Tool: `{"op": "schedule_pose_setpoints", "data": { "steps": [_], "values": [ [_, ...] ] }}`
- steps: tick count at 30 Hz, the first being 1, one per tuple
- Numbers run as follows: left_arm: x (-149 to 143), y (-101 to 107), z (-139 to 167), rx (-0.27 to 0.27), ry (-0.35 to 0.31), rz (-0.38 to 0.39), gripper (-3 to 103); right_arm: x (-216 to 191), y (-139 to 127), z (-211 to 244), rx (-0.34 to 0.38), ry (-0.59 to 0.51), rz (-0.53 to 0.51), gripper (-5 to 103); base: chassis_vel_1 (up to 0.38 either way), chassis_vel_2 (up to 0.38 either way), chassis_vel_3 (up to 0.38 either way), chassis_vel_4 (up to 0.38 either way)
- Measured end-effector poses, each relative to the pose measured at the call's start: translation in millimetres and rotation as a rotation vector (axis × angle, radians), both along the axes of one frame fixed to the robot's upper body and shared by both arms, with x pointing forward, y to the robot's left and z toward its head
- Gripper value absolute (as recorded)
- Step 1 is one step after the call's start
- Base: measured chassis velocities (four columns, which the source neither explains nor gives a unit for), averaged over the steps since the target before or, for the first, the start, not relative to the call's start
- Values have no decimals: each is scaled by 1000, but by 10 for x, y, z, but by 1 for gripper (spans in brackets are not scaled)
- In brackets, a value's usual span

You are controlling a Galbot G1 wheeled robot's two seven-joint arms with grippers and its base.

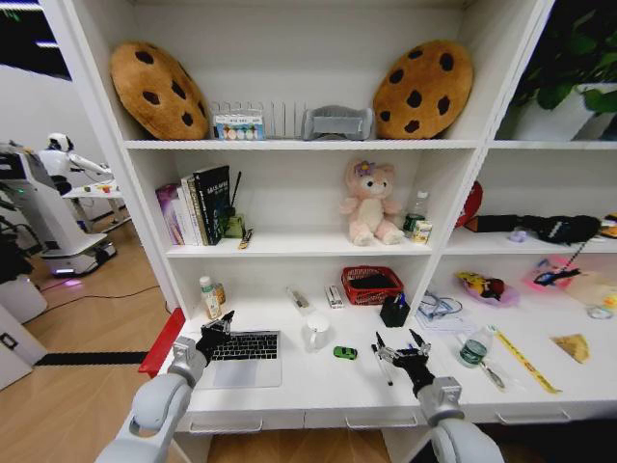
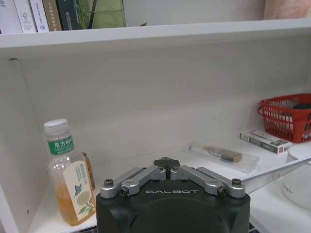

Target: Organize the objects on the table.

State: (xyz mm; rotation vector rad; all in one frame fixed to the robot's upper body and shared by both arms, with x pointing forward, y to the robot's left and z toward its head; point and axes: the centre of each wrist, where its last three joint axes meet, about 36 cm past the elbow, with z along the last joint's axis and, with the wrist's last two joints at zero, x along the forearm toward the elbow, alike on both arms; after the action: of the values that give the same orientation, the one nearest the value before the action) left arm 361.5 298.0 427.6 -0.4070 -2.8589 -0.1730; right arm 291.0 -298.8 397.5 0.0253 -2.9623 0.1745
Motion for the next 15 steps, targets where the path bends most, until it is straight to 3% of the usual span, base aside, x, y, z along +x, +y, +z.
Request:
{"op": "schedule_pose_setpoints", "data": {
  "steps": [15],
  "values": [
    [-381,7,-119,86,73,-119,0,30,28,-55,-9,15,12,100,0,0,0,0]
  ]
}}
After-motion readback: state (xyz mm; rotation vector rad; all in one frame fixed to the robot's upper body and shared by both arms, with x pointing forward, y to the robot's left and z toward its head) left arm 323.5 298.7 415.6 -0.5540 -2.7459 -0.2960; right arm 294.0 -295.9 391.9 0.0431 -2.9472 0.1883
